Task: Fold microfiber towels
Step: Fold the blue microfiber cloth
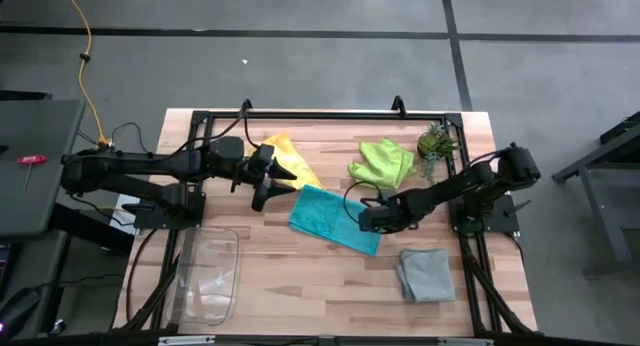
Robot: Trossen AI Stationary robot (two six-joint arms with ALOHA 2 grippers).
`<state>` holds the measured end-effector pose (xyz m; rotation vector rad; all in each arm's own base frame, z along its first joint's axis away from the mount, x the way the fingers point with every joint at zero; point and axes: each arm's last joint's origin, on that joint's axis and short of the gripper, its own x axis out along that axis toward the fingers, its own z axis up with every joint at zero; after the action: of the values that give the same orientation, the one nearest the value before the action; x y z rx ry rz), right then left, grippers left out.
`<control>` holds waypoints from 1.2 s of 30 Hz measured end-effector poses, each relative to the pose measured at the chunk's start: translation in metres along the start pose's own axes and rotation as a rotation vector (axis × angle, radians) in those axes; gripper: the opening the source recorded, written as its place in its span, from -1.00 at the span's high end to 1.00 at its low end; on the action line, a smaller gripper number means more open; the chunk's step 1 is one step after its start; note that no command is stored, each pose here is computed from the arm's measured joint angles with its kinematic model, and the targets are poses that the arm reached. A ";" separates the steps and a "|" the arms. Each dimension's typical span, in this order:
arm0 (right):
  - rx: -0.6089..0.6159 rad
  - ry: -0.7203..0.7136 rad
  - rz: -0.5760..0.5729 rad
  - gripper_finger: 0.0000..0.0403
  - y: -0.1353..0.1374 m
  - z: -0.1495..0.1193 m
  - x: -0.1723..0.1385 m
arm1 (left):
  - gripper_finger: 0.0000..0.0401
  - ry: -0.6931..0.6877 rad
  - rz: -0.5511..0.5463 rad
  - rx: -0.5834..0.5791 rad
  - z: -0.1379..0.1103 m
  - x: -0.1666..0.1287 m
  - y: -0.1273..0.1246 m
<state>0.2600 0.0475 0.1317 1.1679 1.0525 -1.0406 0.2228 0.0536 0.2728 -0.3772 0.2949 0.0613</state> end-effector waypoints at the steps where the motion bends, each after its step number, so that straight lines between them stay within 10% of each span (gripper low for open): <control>1: -0.013 -0.002 -0.013 0.27 -0.001 0.000 0.000 | 0.07 0.000 0.000 0.000 0.000 0.000 0.000; 9: -0.160 -0.065 -0.171 0.95 -0.017 0.002 -0.001 | 0.07 -0.001 0.004 -0.004 0.000 0.000 0.000; 18: -0.397 -0.007 -0.387 0.98 -0.045 0.006 -0.018 | 0.07 -0.006 0.019 -0.026 0.000 0.000 0.001; 28: -0.486 0.045 -0.323 1.00 -0.097 0.013 -0.041 | 0.07 -0.020 0.052 -0.067 0.001 0.000 0.001; 36: -0.405 0.047 -0.050 1.00 -0.103 0.016 -0.075 | 0.07 -0.036 0.100 -0.067 0.001 0.000 0.003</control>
<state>0.1460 0.0270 0.1869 0.8431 1.2655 -0.7919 0.2226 0.0566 0.2727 -0.4275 0.2765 0.1758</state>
